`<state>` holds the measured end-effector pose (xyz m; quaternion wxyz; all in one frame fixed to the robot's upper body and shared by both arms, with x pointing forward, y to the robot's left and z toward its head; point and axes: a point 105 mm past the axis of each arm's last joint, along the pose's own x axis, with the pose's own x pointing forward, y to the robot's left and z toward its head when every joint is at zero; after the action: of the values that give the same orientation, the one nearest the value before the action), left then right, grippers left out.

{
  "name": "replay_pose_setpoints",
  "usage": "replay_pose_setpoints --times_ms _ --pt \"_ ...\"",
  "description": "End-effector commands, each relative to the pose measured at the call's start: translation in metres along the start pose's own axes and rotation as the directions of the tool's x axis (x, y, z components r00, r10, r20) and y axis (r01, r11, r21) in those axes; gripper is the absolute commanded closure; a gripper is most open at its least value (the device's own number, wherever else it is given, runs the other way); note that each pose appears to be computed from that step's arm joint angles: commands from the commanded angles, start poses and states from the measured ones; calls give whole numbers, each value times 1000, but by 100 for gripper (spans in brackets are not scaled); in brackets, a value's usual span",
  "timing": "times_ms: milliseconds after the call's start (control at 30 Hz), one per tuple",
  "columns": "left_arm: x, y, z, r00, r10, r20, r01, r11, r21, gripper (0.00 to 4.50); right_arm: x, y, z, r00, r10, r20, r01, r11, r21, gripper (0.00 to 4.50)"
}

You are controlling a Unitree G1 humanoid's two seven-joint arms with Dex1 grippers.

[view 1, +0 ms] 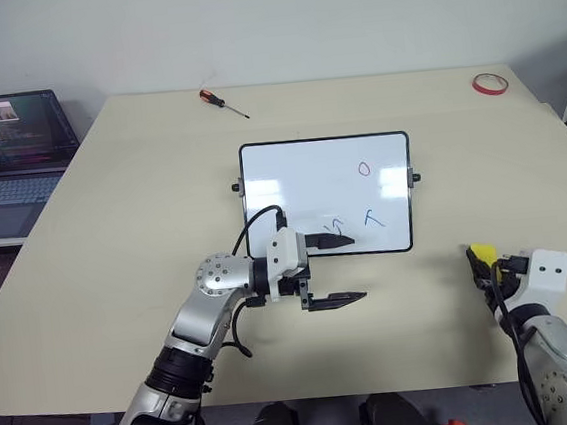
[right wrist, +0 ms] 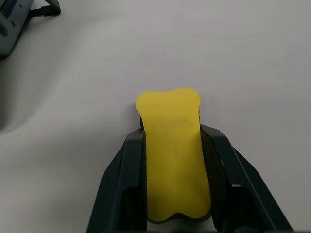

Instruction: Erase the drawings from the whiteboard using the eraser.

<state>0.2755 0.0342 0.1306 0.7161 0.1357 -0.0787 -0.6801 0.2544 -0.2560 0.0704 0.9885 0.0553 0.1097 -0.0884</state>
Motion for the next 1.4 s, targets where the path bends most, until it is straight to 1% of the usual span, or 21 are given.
replay_pose_setpoints --times_ms 33,233,333,500,567,667,800,867,967,1067,1200,1400 --pt "0 3 15 999 5 39 -7 999 49 0 0 -4 11 999 -9 47 9 1000 -10 334" --pt "-1 4 15 999 10 36 -12 999 49 0 0 1 9 999 -1 42 1 1000 -7 335" --pt "-1 7 18 998 41 46 -43 998 50 0 2 4 11 999 9 53 -8 1000 -24 335" --pt "-3 22 30 983 166 84 -172 982 76 0 7 6 15 997 14 70 -12 1000 -28 335" --pt "-5 28 35 965 243 100 -252 964 81 0 8 9 15 997 20 74 -18 1000 -25 335" --pt "-16 40 34 920 381 89 -388 917 96 0 10 10 19 995 21 96 -18 999 -32 335" --pt "-39 44 16 838 546 4 -543 831 120 0 11 13 24 993 31 118 -26 999 -45 335" --pt "-49 43 8 802 596 -33 -589 799 121 0 12 14 26 991 36 125 -30 998 -52 335" --pt "-57 42 1 772 632 -67 -621 773 126 0 15 16 29 990 42 135 -34 998 -59 335" --pt "-61 44 -2 741 668 -67 -661 743 105 0 20 21 33 987 55 149 -46 997 -64 335" --pt "-61 45 0 735 676 -53 -669 735 113 0 27 26 46 979 79 188 -63 994 -86 335" --pt "-64 37 4 722 691 -30 -685 720 109 0 32 24 62 970 85 230 -60 992 -113 335"
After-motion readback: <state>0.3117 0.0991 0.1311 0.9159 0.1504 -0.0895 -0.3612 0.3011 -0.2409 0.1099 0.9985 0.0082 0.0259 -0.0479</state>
